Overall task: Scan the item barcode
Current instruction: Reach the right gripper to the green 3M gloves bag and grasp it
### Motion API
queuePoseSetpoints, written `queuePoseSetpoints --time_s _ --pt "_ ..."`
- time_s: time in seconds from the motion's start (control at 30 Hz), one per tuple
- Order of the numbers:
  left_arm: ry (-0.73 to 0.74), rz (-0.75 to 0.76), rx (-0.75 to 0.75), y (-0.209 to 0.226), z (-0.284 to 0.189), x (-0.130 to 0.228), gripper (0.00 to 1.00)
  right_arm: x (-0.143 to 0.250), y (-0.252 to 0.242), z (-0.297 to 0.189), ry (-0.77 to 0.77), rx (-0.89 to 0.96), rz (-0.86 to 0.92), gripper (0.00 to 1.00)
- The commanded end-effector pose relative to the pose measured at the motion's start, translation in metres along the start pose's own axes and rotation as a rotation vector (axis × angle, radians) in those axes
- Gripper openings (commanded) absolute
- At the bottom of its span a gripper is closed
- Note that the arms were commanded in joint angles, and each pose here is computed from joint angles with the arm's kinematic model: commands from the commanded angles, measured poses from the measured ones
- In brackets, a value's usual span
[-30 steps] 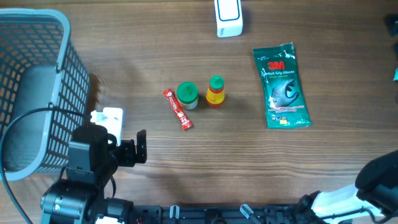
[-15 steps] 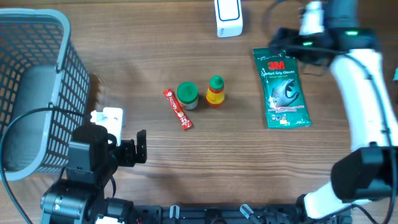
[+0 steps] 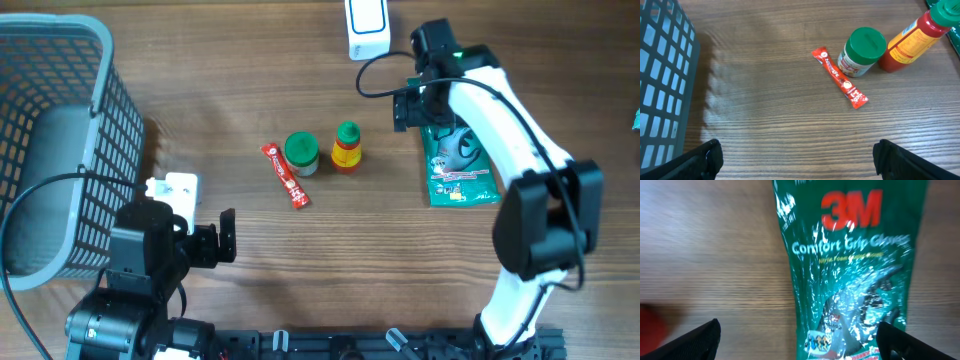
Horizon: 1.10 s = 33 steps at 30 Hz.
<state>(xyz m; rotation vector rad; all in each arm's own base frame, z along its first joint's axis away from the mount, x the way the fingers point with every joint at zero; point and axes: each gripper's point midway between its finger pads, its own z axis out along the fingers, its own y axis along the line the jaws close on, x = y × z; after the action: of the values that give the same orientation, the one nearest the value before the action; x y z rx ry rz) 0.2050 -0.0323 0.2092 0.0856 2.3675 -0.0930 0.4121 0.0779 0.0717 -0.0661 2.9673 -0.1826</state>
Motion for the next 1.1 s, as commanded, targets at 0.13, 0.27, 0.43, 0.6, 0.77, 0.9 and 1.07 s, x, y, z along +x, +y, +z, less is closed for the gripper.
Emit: queuePoseSetpoints --time_s 0.13,0.27,0.43,0.6,0.77,0.9,1.07 --pt "-0.002 -0.006 0.009 -0.002 0.000 0.001 1.00 0.027 -0.014 0.048 0.156 0.125 -0.020 1.00" --pt "-0.002 -0.006 0.009 -0.002 0.000 0.001 1.00 0.027 -0.034 0.049 0.143 0.240 0.030 1.00" --pt "-0.002 -0.006 0.009 -0.002 0.000 0.001 1.00 0.027 -0.034 0.060 0.123 0.236 0.037 1.00" --pt "-0.002 -0.005 0.009 -0.002 0.000 0.001 1.00 0.037 -0.029 0.076 0.127 0.214 0.032 1.00" --pt "-0.002 -0.006 0.009 -0.002 0.000 0.001 1.00 0.041 -0.032 0.091 0.110 0.210 0.047 0.71" --pt "-0.002 -0.005 0.009 -0.002 0.000 0.001 1.00 0.053 -0.042 0.105 0.122 0.211 0.074 0.48" --pt "-0.002 -0.005 0.009 -0.002 0.000 0.001 1.00 0.067 -0.049 0.116 0.156 0.178 0.106 0.22"
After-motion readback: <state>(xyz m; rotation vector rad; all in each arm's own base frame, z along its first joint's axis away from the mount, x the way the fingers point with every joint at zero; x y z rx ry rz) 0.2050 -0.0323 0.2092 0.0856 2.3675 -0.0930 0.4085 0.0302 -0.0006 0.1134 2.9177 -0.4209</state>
